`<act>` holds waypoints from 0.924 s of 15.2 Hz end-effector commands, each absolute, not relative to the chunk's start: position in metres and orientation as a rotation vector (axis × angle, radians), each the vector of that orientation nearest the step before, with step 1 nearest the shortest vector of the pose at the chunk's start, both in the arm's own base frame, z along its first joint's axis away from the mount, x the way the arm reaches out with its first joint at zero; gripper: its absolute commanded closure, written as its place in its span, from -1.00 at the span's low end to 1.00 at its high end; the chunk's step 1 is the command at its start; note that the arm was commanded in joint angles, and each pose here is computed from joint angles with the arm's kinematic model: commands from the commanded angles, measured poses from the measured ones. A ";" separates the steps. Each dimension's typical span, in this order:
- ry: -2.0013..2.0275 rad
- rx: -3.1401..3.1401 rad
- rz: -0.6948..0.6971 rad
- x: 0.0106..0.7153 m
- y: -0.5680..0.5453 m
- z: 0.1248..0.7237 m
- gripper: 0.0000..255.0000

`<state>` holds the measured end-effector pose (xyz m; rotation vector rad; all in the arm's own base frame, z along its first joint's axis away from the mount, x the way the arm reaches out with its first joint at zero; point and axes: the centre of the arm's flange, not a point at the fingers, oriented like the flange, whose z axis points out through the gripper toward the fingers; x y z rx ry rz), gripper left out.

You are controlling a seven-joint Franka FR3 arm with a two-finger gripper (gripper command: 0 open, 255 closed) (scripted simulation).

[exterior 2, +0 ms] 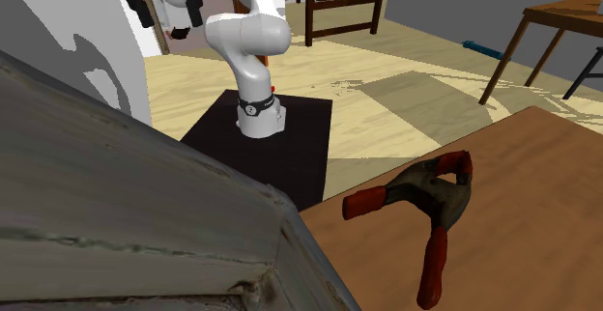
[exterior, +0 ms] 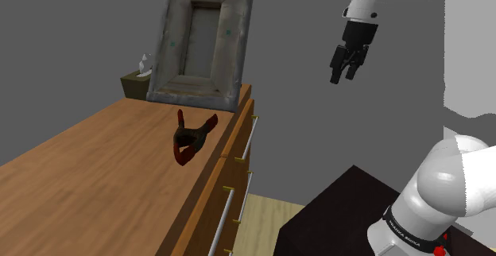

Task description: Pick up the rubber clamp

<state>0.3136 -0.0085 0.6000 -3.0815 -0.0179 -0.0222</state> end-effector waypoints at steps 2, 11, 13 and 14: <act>-0.013 -3.083 -0.021 0.319 0.004 0.598 -1.00; 0.030 -3.094 -0.013 0.366 0.113 0.578 -1.00; 0.039 -3.096 -0.011 0.377 0.137 0.573 -1.00; 0.044 -3.097 -0.010 0.382 0.149 0.571 -1.00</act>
